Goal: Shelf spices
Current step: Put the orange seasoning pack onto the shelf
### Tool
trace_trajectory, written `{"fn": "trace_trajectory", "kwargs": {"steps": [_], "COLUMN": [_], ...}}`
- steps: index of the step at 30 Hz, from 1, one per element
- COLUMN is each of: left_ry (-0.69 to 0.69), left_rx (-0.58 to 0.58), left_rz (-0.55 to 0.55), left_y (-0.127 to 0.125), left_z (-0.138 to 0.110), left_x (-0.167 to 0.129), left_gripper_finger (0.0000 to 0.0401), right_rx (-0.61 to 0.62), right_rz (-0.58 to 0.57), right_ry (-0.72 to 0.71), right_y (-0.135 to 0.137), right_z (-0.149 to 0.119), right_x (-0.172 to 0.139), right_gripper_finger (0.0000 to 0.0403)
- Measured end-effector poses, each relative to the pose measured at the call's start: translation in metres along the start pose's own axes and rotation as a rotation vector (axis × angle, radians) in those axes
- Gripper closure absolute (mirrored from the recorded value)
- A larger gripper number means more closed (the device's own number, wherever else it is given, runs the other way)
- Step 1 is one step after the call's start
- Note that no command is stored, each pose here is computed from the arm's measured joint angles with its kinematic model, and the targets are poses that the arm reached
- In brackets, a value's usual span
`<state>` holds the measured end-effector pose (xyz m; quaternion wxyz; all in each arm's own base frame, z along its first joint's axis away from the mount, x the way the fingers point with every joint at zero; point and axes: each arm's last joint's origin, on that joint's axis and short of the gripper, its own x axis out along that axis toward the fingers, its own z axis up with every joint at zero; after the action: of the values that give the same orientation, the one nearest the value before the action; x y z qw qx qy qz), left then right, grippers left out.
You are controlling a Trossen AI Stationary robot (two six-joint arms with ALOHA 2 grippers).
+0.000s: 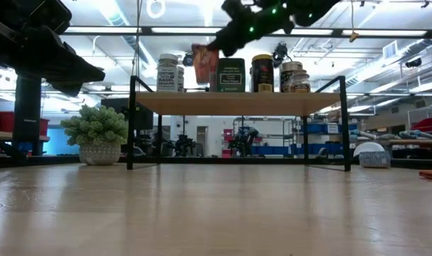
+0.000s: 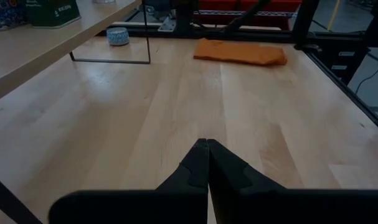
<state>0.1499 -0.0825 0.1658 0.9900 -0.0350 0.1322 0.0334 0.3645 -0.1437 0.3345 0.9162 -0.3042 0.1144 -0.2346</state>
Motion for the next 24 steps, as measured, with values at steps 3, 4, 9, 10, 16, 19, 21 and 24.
{"fn": "trace_trajectory", "kwargs": {"steps": [3, 4, 9, 10, 16, 19, 21, 24], "left_ry": [0.002, 0.002, 0.000, 0.000, -0.003, -0.008, -0.007, -0.007], "left_rx": [0.001, 0.001, 0.000, 0.000, -0.004, -0.009, -0.009, -0.009], "left_rz": [0.000, 0.000, 0.000, 0.000, -0.001, -0.002, -0.002, -0.002], "left_y": [0.000, 0.000, 0.000, 0.000, 0.000, 0.000, 0.000, 0.000], "left_z": [0.000, 0.000, 0.000, 0.000, 0.000, 0.001, 0.001, 0.001], "left_x": [0.000, 0.000, 0.000, 0.000, 0.000, 0.000, 0.000, 0.000], "left_gripper_finger": [0.0395, 0.0395, 0.0395, 0.0395, 0.0395, 0.0395, 0.0395, 0.0395], "right_rx": [-0.003, -0.004, 0.034, 0.052, 0.061, 0.076, 0.082, 0.085], "right_rz": [0.015, 0.021, 0.041, 0.045, 0.074, 0.075, 0.077, 0.077], "right_ry": [0.025, 0.029, 0.040, 0.042, 0.088, 0.092, 0.095, 0.097], "right_y": [0.006, 0.008, 0.014, 0.015, 0.018, 0.018, 0.018, 0.018], "right_z": [-0.009, -0.011, -0.011, -0.011, -0.014, -0.014, -0.014, -0.015], "right_x": [0.008, 0.009, 0.010, 0.010, 0.009, 0.009, 0.009, 0.009], "right_gripper_finger": [0.0403, 0.0403, 0.0400, 0.0400, 0.0400, 0.0399, 0.0398, 0.0395]}}
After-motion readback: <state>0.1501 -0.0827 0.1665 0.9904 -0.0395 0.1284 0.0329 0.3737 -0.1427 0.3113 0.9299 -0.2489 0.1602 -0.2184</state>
